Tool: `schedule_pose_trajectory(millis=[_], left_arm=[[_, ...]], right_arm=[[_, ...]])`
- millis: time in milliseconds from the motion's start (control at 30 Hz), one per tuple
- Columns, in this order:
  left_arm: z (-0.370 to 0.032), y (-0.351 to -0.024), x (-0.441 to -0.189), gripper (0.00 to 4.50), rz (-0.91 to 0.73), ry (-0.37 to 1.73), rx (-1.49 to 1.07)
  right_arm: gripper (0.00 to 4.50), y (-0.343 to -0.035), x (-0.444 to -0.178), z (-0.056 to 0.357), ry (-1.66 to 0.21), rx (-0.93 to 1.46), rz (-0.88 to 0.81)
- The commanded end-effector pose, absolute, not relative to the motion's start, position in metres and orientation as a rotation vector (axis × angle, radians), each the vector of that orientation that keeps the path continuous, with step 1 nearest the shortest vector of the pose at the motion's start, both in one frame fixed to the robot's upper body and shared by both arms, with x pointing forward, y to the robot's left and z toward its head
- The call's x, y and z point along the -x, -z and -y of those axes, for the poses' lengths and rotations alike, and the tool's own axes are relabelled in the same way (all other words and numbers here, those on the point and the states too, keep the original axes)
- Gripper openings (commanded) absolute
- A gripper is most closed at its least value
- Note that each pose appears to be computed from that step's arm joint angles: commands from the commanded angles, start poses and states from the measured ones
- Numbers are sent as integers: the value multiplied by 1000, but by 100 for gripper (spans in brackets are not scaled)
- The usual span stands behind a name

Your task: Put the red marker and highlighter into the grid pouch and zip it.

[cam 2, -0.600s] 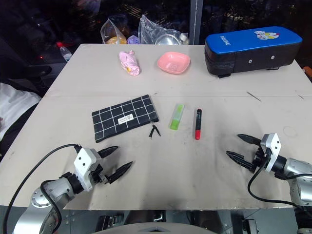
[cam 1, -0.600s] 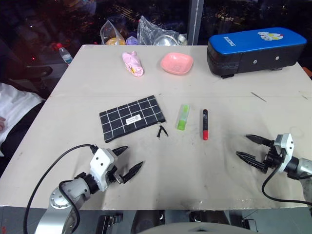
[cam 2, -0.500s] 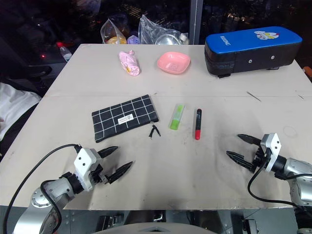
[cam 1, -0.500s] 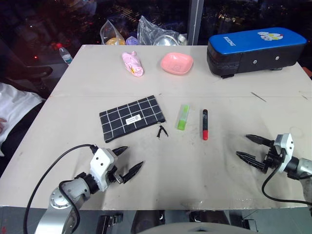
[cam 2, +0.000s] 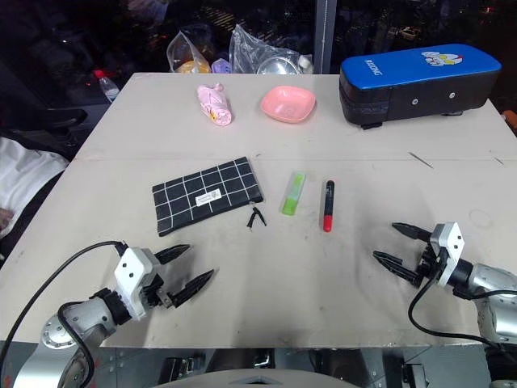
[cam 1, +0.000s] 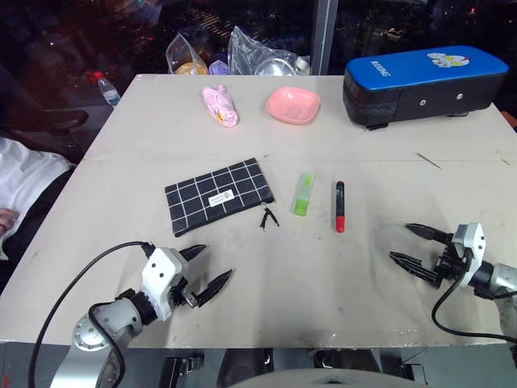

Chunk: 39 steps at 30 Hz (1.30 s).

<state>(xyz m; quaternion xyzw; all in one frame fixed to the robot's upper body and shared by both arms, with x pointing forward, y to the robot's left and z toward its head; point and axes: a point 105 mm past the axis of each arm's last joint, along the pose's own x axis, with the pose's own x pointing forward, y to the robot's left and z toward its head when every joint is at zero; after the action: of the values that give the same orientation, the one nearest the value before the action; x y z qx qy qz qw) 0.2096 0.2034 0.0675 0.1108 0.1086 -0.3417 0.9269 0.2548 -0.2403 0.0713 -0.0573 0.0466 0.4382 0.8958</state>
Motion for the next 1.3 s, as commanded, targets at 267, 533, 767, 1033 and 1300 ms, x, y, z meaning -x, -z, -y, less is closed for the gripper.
schedule_pose_trajectory(millis=[267,533,767,1033,1300], left_arm=[[-218,-91,-213,443,-126,666,-256],[-296,-113,-225,443,-113,537,-495],[-322,-113,-227,443,-74,609,-792],[-331,-113,-259,443,24,573,-1073],[-323,-100,-267,443,28,718,-1234]], right_arm=[[450,-103,-251,203,-1019,114,34],[450,-134,-241,146,-1168,26,139],[450,-137,-245,142,-1171,19,145],[450,-139,-242,142,-1152,26,154],[450,-140,-241,145,-1144,35,147]])
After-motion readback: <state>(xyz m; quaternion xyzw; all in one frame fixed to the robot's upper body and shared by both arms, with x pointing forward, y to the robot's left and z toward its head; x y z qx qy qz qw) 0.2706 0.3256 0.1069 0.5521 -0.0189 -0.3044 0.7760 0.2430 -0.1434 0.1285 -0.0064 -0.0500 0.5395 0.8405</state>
